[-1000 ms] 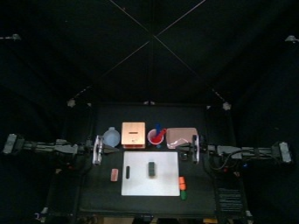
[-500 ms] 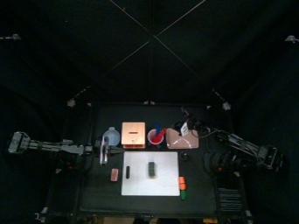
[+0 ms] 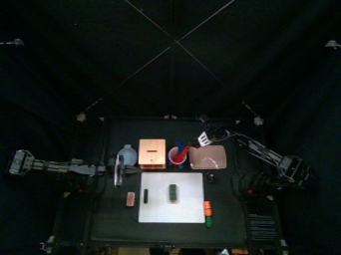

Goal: Cut the sushi into 4 pieces with the knife
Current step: Pick up the knife at its handle with right hand

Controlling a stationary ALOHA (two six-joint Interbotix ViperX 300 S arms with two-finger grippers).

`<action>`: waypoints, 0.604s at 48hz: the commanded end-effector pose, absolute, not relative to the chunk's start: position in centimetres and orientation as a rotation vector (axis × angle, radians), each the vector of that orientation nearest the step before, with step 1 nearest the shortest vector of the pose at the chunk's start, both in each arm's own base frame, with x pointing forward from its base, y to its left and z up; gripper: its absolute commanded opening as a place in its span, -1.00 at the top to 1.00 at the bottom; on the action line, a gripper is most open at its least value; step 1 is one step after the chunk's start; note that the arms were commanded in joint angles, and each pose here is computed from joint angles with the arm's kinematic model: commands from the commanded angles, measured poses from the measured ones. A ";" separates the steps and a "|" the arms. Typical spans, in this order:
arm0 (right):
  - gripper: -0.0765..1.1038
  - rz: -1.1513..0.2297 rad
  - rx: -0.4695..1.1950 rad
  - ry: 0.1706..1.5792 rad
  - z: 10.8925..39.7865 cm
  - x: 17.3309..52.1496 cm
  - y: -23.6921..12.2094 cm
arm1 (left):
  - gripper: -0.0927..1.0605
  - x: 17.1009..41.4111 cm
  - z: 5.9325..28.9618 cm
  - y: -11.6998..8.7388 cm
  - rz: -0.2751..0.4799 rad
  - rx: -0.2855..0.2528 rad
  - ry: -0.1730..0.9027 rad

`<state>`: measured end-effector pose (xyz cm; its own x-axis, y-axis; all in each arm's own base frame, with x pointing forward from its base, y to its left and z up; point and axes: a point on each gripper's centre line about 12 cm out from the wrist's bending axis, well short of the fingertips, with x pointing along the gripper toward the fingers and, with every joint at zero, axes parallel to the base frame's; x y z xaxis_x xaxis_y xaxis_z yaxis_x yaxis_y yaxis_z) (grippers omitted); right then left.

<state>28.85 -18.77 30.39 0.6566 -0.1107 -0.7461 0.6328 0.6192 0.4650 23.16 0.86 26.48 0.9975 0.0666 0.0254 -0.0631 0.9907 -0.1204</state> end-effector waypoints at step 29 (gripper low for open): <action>-0.76 -0.243 0.883 1.111 25.8 35.3 -22.9 | 0.41 23.0 25.9 1.4 0.089 -0.120 -0.020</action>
